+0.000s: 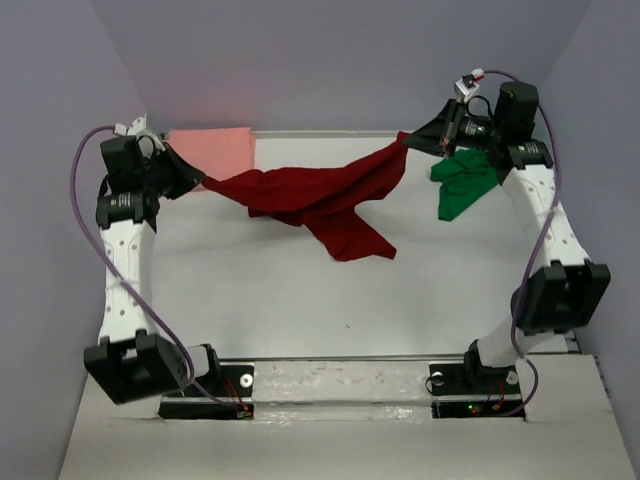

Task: Fold and stack the t-shirts
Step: Flatten the tshirt out

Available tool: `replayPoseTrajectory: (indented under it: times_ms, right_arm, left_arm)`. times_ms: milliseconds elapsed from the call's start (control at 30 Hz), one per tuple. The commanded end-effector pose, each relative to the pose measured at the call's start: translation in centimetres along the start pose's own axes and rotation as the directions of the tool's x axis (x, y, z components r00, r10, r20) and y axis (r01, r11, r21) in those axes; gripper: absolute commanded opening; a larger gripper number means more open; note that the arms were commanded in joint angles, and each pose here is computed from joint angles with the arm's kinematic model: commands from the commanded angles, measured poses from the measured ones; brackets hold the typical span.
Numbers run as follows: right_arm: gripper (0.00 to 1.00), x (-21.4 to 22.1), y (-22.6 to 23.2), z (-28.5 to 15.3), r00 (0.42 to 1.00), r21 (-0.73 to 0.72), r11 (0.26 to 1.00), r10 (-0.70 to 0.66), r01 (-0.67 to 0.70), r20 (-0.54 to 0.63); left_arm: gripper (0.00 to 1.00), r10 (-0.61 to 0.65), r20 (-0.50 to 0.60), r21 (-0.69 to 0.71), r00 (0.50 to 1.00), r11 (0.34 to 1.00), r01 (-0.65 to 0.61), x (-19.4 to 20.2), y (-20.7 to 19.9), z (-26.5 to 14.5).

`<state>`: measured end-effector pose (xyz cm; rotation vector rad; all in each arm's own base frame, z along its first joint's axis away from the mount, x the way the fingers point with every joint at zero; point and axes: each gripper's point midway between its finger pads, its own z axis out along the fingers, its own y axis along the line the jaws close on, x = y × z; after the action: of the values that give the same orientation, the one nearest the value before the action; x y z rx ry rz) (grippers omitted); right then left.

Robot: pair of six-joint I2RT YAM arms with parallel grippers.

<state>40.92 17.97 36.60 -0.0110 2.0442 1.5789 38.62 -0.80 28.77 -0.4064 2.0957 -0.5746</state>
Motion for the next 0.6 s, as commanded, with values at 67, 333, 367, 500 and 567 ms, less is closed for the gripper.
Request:
replayPoseTrajectory:
  times_ms: [67, 333, 367, 500, 567]
  right_arm:
    - [0.0, 6.5, 10.5, -5.8, 0.983, -0.104, 0.98, -0.158, 0.168, 0.095]
    - [0.0, 14.6, 16.3, -10.8, 0.978, -0.151, 0.967, -0.196, 0.205, 0.074]
    - [0.0, 15.4, 17.6, -11.6, 0.968, -0.153, 0.957, -0.236, 0.248, 0.091]
    - [0.0, 15.5, 25.5, -17.2, 0.794, 0.068, 0.853, -0.509, 0.518, 0.334]
    - [0.0, 12.7, 26.8, -19.5, 0.691, 0.24, 0.832, -0.551, 0.5, 0.469]
  left_arm:
    - [0.0, -0.062, 0.059, 0.024, 0.996, 0.998, 0.061, 5.2, 0.2, -3.8]
    - [0.0, -0.221, 0.303, 0.355, 0.927, 0.929, 0.105, 3.4, -9.7, -16.8]
    - [0.0, -0.216, 0.347, 0.38, 0.913, 0.922, 0.074, 2.9, -11.0, -19.2]
    - [0.0, -0.101, 0.606, 0.239, 0.789, 0.969, -0.059, -0.8, -14.3, -31.3]
    - [0.0, -0.016, 0.781, 0.146, 0.624, 0.977, -0.157, -4.3, -16.7, -39.0]
